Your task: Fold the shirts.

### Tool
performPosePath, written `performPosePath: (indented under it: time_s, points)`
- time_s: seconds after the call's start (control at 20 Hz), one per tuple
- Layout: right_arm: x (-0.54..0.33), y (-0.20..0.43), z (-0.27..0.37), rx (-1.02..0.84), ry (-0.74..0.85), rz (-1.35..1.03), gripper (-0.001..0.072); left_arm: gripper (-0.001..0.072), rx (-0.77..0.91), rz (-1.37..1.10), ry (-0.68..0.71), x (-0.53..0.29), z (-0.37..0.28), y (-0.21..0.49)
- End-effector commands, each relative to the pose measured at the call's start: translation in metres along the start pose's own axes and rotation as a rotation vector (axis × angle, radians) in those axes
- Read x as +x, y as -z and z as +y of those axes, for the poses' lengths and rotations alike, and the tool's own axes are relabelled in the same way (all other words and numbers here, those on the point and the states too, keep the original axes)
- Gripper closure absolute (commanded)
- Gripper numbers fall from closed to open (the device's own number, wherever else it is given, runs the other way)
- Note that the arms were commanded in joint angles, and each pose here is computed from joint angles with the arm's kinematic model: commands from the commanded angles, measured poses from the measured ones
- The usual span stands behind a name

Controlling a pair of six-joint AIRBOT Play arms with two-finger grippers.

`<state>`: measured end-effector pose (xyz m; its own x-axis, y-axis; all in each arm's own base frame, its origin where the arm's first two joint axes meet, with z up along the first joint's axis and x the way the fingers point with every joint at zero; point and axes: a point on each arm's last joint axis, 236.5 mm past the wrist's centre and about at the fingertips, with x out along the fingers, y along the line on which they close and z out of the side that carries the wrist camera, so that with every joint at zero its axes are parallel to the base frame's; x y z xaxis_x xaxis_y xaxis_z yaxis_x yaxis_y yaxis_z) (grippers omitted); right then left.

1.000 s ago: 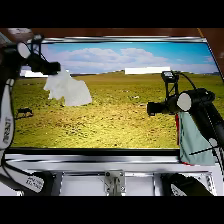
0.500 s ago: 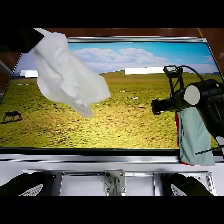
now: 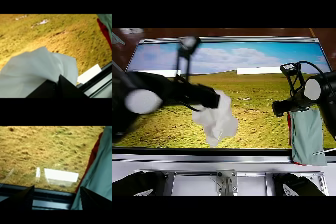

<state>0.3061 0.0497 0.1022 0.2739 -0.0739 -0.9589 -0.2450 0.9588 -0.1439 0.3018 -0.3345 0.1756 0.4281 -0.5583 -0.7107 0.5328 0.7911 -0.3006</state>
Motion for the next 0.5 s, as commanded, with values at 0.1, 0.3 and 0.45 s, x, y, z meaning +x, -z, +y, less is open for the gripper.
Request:
performPosePath:
  time_s: [0.1, 0.3, 0.45]
  points:
    - [0.001, -0.011, 0.027, 0.02, -0.112, -0.037, 0.0024, 0.0125, -0.177, 0.148, -0.029, 0.105, 0.015, 0.075]
    - [0.022, -0.022, 0.035, 0.029, -0.135, -0.018, 0.0023, -0.0001, -0.312, 0.079, -0.096, 0.07, 0.075, 0.023]
    - [0.046, -0.021, 0.018, -0.01, -0.073, 0.044, 0.0024, 0.0002, -0.302, 0.035, -0.179, 0.011, 0.135, -0.005]
